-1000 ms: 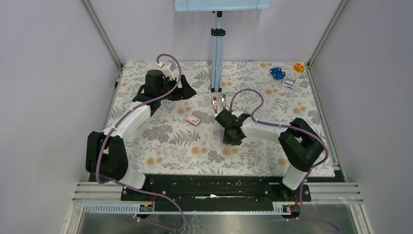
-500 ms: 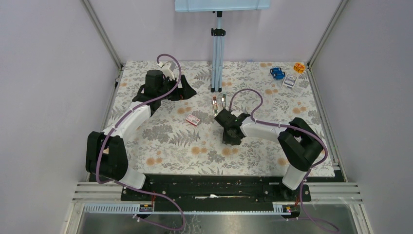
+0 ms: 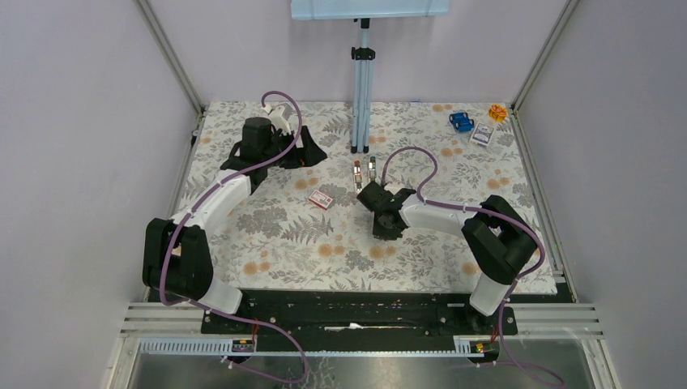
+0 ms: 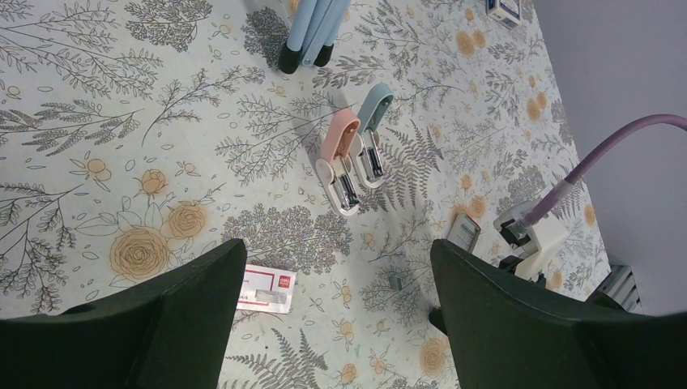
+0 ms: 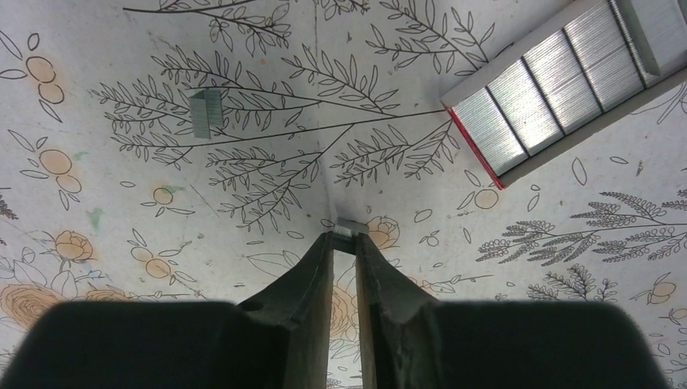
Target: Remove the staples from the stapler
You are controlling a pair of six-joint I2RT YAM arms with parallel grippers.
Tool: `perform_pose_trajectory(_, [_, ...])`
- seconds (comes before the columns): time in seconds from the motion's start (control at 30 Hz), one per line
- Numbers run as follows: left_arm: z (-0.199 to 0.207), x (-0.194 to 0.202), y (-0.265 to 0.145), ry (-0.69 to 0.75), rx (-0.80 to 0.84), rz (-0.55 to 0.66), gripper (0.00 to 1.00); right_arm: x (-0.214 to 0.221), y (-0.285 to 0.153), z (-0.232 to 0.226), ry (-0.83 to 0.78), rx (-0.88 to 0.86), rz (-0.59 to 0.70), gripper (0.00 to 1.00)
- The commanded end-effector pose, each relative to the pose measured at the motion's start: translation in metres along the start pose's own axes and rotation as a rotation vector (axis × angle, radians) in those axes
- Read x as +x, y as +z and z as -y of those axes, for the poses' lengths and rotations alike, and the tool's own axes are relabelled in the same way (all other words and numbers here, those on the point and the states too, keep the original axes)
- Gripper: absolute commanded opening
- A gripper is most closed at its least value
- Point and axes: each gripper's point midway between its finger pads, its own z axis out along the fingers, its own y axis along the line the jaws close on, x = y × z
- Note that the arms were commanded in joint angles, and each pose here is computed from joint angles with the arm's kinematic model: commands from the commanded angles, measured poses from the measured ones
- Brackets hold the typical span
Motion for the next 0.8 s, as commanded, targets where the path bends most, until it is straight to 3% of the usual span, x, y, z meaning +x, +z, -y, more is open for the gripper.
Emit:
perform_pose_trajectory(0.0, [0.010,-0.010,-0.003,0.016,0.035,0.036,0.88,0.000,-0.001,0.000,-0.028,0.008,0.009,0.20])
perform_pose_trajectory(0.2, [0.009,-0.011,-0.003,0.019,0.031,0.038,0.88,-0.011,-0.015,-0.012,-0.076,-0.061,0.033,0.20])
perform_pose_trajectory(0.77, [0.011,-0.010,-0.003,0.015,0.038,0.036,0.88,-0.034,-0.038,0.000,-0.112,-0.042,0.078,0.22])
